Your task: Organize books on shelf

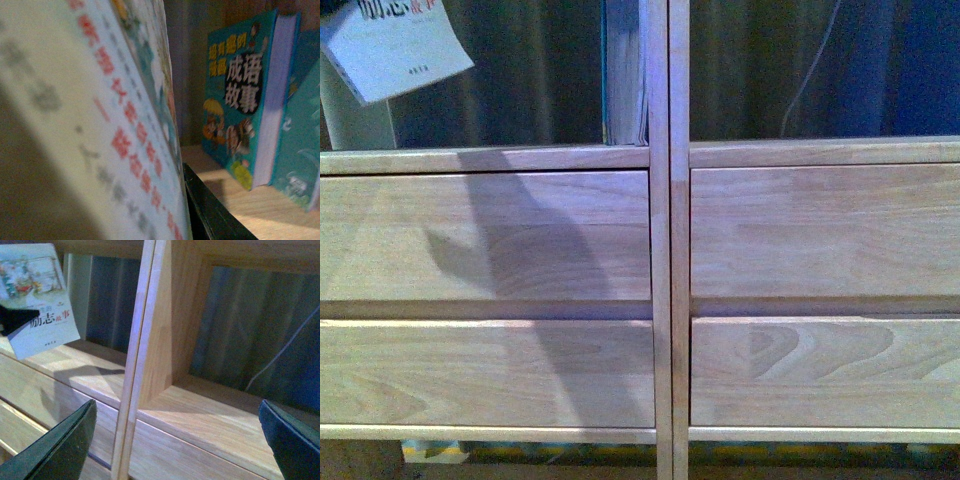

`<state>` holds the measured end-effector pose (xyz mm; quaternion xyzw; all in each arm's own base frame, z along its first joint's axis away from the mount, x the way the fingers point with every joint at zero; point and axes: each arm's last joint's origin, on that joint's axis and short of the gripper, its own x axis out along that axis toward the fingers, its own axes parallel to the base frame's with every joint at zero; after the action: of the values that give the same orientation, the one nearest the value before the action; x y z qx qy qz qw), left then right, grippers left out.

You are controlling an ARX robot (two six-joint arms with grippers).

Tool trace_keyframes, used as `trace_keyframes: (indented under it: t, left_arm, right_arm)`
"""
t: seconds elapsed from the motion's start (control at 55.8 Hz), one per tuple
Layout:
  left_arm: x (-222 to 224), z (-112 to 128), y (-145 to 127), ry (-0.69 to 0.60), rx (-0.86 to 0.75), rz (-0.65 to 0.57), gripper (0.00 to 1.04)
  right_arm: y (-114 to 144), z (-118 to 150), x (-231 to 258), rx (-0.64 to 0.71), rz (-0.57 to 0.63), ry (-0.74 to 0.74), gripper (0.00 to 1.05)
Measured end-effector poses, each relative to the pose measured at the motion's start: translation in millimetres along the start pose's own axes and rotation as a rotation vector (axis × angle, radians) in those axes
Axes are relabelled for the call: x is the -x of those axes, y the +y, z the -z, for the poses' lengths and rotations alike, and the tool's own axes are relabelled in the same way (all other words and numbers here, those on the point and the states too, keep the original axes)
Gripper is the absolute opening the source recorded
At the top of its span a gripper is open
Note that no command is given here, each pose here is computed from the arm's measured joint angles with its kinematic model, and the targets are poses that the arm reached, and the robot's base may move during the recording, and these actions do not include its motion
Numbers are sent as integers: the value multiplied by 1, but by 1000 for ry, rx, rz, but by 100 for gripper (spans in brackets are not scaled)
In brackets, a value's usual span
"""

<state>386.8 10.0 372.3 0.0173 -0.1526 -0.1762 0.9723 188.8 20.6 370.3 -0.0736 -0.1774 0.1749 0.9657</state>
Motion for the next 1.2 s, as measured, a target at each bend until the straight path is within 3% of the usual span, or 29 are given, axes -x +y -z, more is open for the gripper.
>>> trace_keyframes:
  t: [0.179,0.341,0.753,1.166,1.202]
  left_arm:
    - [-40,30,-6,60,-162,13,10]
    - [-75,34,-12,58,-252,41,9]
    - [-144,51,-13,99,-286,0,9]
    - [-169,56,-73,126,-375,107,9]
    - [-169,56,-75,154,-381,96,16]
  right_arm:
    - [6,11,19,148,-11,-32,98]
    - [7,19,26,223,11,-51,98]
    - [7,19,26,231,11,-51,98]
    - [7,19,26,233,11,-51,98]
    - [7,19,26,233,11,-51,98]
